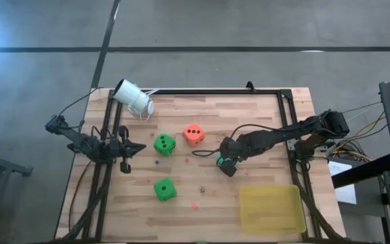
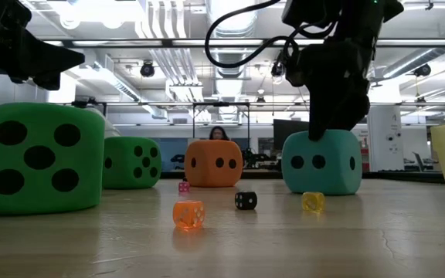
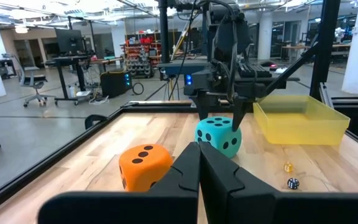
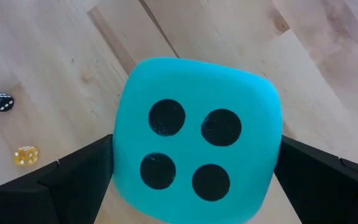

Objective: Pick & Place Dice
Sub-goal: Put the large blue die into the yellow bin

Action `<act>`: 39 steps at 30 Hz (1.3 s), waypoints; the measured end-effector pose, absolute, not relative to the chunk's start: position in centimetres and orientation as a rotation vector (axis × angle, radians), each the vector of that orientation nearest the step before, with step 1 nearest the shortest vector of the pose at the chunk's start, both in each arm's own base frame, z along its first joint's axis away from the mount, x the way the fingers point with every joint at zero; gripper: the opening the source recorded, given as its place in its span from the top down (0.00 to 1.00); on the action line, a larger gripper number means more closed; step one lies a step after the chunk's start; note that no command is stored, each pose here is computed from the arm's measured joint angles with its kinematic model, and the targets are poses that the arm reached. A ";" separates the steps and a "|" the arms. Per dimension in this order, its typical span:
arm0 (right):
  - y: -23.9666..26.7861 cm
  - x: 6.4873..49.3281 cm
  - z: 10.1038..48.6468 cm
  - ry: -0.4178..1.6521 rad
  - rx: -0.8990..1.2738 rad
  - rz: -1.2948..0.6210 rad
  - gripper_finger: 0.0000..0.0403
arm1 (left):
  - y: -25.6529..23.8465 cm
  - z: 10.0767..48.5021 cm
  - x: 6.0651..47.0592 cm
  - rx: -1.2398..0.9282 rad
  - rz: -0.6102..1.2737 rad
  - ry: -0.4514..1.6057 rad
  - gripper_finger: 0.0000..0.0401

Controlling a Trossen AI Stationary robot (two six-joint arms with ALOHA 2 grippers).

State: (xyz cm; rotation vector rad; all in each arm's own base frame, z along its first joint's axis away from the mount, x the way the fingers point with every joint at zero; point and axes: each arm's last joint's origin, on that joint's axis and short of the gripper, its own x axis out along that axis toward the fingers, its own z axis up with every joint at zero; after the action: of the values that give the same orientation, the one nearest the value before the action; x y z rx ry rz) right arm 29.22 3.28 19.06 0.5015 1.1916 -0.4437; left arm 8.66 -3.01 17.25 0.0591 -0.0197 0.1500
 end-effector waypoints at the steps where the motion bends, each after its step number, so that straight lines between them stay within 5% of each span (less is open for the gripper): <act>1: 3.3 29.2 19.1 1.190 0.509 -0.445 0.01 | -3.0 17.3 8.7 0.059 0.150 -0.020 0.99; 6: 3.2 29.2 19.1 1.187 0.523 -0.445 0.04 | -3.0 17.2 8.7 0.059 0.150 -0.019 0.99; 15: 3.3 29.2 19.1 1.183 0.580 -0.478 0.25 | -3.0 17.2 8.7 0.060 0.150 -0.019 0.99; 39: 3.3 29.3 19.2 1.194 0.414 -0.364 0.27 | -3.0 17.2 8.7 0.060 0.150 -0.019 0.99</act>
State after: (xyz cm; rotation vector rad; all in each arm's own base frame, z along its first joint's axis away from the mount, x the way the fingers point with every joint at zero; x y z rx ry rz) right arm 29.30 3.26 19.16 0.4140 1.1942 -0.3637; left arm 8.66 -3.01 17.25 0.0595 -0.0193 0.1499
